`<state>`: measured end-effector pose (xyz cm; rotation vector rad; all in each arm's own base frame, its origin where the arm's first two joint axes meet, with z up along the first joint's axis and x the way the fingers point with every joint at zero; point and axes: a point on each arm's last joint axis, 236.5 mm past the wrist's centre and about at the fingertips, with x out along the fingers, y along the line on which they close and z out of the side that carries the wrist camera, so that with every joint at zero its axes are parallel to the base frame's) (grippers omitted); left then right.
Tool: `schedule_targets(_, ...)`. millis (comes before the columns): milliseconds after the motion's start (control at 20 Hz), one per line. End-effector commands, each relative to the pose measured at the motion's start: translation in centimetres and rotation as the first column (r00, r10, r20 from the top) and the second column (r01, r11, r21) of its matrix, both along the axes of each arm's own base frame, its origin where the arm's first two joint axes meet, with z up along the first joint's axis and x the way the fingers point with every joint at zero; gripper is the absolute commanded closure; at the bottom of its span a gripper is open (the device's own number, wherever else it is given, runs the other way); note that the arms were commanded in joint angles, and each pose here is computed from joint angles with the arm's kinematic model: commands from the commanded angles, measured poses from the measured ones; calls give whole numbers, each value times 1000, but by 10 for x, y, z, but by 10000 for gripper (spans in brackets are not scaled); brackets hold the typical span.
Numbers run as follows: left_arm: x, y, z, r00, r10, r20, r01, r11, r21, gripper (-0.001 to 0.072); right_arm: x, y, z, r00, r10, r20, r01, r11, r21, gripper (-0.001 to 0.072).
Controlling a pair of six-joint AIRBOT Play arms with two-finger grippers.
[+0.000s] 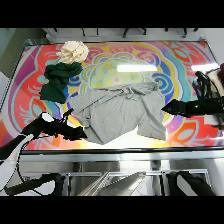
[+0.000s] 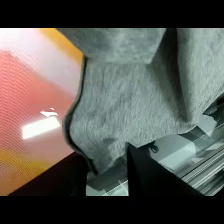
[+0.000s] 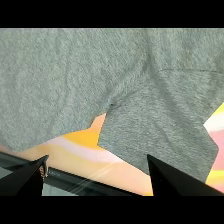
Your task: Fold the shirts.
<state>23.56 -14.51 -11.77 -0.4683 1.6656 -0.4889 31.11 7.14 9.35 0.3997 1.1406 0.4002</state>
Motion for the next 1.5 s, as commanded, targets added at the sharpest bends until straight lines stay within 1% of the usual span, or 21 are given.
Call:
schedule_targets(0,15,0,-6,998,31,52,-31,1000,4,541,-3,0,6,1000,0,23,1,1000,-7,12)
schedule_targets(50,16,0,-6,998,31,58,-32,999,6,678,-3,-1,6,1000,-1,23,1,1000,-13,12)
schedule_targets(100,18,1,-4,997,22,79,-23,1000,6,697,-3,-3,4,1000,-1,21,1,1000,-22,12)
schedule_targets(150,22,2,1,994,24,105,-25,1000,10,697,-4,-7,2,1000,-4,16,5,999,-42,11)
schedule_targets(250,33,3,21,981,30,190,-33,999,9,697,-7,-23,-8,1000,-17,-5,17,993,-113,12)
schedule_targets(350,39,5,52,961,43,272,-43,999,-7,697,-11,-58,-32,994,-87,-65,70,971,-227,13)
schedule_targets(400,38,6,68,952,59,300,-56,998,-19,697,-11,-68,-45,986,-133,-96,109,968,-225,13)
schedule_targets(500,35,6,99,928,67,365,-58,998,-36,697,-7,-73,-75,968,-194,-160,175,977,-123,13)
schedule_targets(600,33,6,124,897,77,434,-65,997,-41,697,1,-71,-103,948,-222,-228,229,973,1,13)
schedule_targets(650,32,6,135,883,95,460,-81,995,-50,697,8,-73,-114,943,-229,-241,245,969,42,13)
schedule_targets(750,33,7,154,855,145,498,-126,989,-73,698,25,-79,-137,927,-267,-262,299,950,89,13)
schedule_targets(850,31,4,167,834,147,532,-120,989,-85,697,37,-81,-165,909,-294,-296,338,935,108,13)
schedule_targets(950,26,-1,174,824,140,548,-107,990,-93,697,47,-74,-187,902,-287,-322,354,920,171,13)
schedule_targets(1100,24,-4,177,831,173,528,-135,985,-111,697,63,-63,-208,902,-284,-325,375,887,268,19)
schedule_targets(1150,24,-4,177,833,184,521,-145,983,-115,697,69,-58,-208,907,-281,-313,377,874,308,136)
schedule_targets(1200,25,-3,177,833,193,519,-154,981,-118,697,74,-54,-206,916,-272,-295,367,865,342,224)
schedule_targets(1250,26,-3,178,831,197,521,-157,980,-120,697,77,-50,-205,917,-271,-292,367,859,358,224)
schedule_targets(1350,28,-3,179,827,207,523,-168,978,-123,697,80,-44,-207,914,-276,-297,373,860,349,235)
schedule_targets(1400,28,-3,179,827,210,522,-170,978,-124,697,82,-42,-207,913,-278,-299,375,860,347,411)
schedule_targets(1450,28,-2,178,827,212,520,-173,977,-124,698,83,-41,-205,917,-272,-292,367,862,350,695)
